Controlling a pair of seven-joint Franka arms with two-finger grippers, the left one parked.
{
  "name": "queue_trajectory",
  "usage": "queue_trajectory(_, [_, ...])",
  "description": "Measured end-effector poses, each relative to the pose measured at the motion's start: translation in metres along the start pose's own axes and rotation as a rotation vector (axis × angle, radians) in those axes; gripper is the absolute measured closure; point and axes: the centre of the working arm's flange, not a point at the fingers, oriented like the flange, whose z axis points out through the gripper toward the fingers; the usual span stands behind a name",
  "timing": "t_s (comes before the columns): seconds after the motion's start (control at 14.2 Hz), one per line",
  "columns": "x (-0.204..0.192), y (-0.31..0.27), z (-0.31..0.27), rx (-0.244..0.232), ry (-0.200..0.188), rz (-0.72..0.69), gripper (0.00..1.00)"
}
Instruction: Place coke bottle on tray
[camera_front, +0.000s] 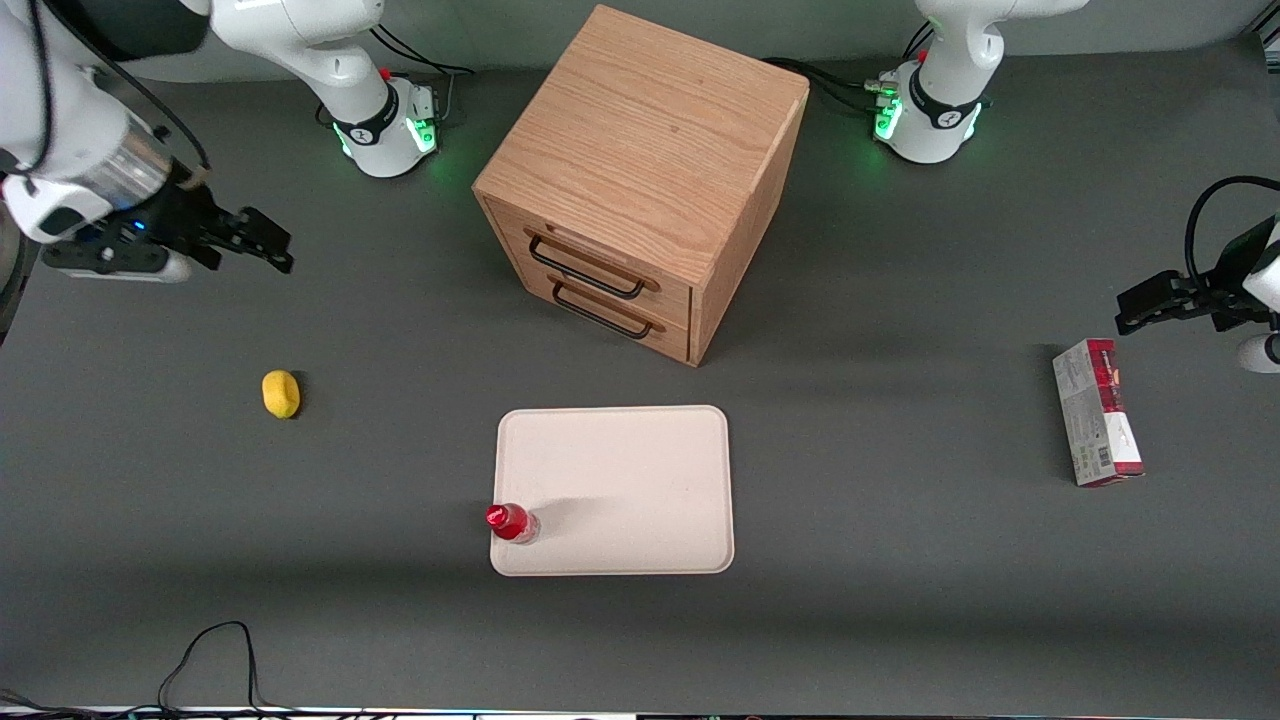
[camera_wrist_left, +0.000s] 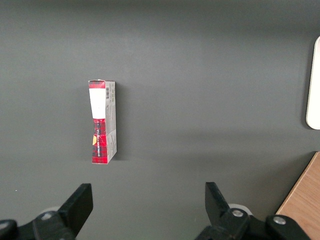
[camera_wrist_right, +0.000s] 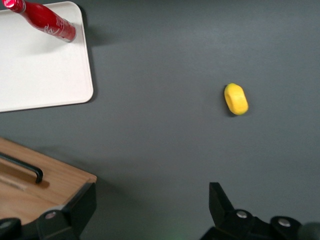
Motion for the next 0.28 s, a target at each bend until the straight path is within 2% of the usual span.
queue_trajectory(0.28, [0.000, 0.008, -0.015, 0.005, 0.001, 0.000, 0.00])
